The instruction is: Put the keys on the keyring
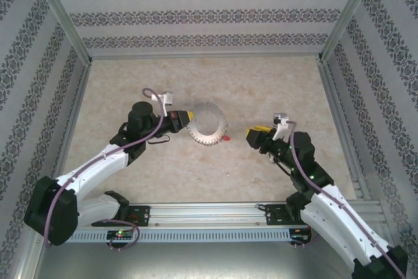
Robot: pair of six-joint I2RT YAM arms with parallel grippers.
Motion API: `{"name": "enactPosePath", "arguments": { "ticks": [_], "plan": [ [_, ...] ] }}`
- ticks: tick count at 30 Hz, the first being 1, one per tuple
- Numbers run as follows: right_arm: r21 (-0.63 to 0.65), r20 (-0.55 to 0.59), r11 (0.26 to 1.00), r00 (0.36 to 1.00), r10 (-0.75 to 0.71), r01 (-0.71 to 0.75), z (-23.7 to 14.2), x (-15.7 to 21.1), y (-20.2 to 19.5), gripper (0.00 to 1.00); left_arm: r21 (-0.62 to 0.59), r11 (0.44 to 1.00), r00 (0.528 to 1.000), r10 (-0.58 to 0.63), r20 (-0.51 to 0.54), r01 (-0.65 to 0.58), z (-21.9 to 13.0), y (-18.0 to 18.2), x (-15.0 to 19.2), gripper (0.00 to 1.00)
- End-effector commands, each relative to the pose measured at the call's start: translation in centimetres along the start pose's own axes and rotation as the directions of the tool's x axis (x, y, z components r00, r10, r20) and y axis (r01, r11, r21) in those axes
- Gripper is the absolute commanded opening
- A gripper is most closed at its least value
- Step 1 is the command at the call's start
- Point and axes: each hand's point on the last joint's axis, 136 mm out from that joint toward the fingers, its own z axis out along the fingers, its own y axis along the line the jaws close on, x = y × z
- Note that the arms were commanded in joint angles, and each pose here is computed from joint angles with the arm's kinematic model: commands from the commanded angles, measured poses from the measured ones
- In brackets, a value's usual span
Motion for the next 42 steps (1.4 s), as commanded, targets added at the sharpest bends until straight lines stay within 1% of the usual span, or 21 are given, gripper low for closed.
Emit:
{"name": "enactPosePath", "arguments": {
  "ticks": [1,4,7,9,11,14,16,17,20,25,28,36,42],
  "plan": [
    [-0.008,0.083,0.993,0.990,-0.118,0.119,-0.8,-1.0,0.1,0.46,0.193,0.976,0.991,0.076,0.112,-0.096,-1.4,-5.7,-4.1,0.00],
    [-0.098,0.079,0.964,0.968,-0.238,0.245,-1.1,-0.6,2.0,0.39,0.264,0.945,0.980,0.173,0.096,-0.193,-1.7,-8.2,-4.7,0.00],
    [-0.171,0.072,0.911,0.927,-0.367,0.374,-1.1,0.2,3.7,0.31,0.261,0.928,0.964,0.258,0.059,-0.264,-1.6,-9.0,-4.7,0.00],
    [-0.185,0.080,0.872,0.891,-0.447,0.454,-1.0,0.7,4.3,0.27,0.262,0.917,0.953,0.298,0.054,-0.301,-1.6,-9.3,-4.9,0.00],
    [-0.186,0.089,0.818,0.838,-0.538,0.544,-0.8,1.2,4.8,0.22,0.279,0.897,0.939,0.338,0.063,-0.341,-1.6,-10.0,-5.2,0.00],
    [-0.173,0.106,0.746,0.766,-0.634,0.642,-0.5,1.6,5.5,0.19,0.271,0.887,0.926,0.371,0.065,-0.374,-1.6,-10.2,-5.5,0.00],
    [-0.174,0.112,0.709,0.729,-0.675,0.684,-0.3,1.9,5.8,0.19,0.275,0.877,0.918,0.391,0.068,-0.394,-1.7,-10.5,-5.6,0.00],
    [-0.177,0.140,0.687,0.709,-0.691,0.705,-0.4,1.0,6.7,0.18,0.273,0.875,0.916,0.396,0.071,-0.400,-1.7,-10.7,-5.8,0.00],
    [-0.198,0.164,0.647,0.676,-0.719,0.736,-0.3,0.8,7.6,0.18,0.272,0.868,0.909,0.408,0.084,-0.415,-1.7,-11.0,-6.2,0.00],
    [-0.247,0.187,0.608,0.653,-0.734,0.755,0.1,1.1,8.9,0.17,0.273,0.865,0.907,0.409,0.104,-0.421,-1.6,-11.3,-6.8,0.00],
    [-0.250,0.192,0.601,0.647,-0.738,0.759,0.5,1.3,9.1,0.14,0.278,0.864,0.907,0.406,0.107,-0.420,-1.4,-11.4,-7.0,0.00],
    [-0.244,0.208,0.577,0.623,-0.754,0.780,1.1,1.4,9.8,0.14,0.279,0.870,0.913,0.393,0.108,-0.407,-1.3,-11.3,-7.1,0.00],
    [-0.212,0.200,0.566,0.602,-0.773,0.797,1.9,1.2,9.9,0.17,0.281,0.873,0.917,0.383,0.112,-0.399,-1.3,-11.2,-7.1,0.00]
  ]
}}
